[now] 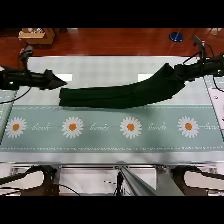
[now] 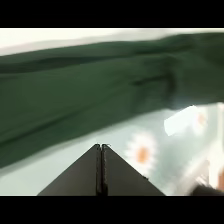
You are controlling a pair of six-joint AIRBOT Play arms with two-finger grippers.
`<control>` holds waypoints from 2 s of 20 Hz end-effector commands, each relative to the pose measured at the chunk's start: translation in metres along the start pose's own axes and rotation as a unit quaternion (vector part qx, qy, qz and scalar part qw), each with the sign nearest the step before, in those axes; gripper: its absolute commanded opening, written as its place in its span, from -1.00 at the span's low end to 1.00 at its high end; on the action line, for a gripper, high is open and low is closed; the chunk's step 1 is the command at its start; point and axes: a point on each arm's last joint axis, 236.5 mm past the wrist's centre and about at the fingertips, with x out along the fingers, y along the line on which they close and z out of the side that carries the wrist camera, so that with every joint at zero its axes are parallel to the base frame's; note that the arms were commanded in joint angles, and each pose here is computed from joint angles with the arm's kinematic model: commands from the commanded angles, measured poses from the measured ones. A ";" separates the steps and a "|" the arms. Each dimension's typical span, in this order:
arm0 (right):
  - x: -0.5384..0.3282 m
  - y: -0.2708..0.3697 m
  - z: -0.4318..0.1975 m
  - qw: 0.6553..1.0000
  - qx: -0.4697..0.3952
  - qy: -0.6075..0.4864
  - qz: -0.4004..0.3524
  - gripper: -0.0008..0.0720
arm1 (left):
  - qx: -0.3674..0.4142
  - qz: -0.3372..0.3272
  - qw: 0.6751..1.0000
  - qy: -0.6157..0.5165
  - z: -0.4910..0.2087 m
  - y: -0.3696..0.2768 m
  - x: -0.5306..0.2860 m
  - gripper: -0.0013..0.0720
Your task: Fold the shirts.
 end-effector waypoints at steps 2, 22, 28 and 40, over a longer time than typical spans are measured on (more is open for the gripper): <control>-0.029 0.021 -0.019 1.000 0.001 0.015 -0.009 -0.92 | 0.034 -0.045 0.998 0.009 -0.017 -0.083 0.076 -0.90; -0.089 0.070 -0.051 1.000 0.014 0.003 -0.019 -0.92 | -0.046 -0.089 0.987 0.124 -0.167 -0.142 0.271 -0.90; -0.090 0.057 -0.055 0.999 0.020 0.010 -0.047 -0.92 | -0.047 -0.114 0.980 0.156 -0.182 -0.160 0.308 -0.90; -0.039 0.063 -0.051 0.993 -0.040 0.044 -0.098 -0.92 | 0.079 -0.097 0.992 0.007 0.010 -0.122 0.064 -0.91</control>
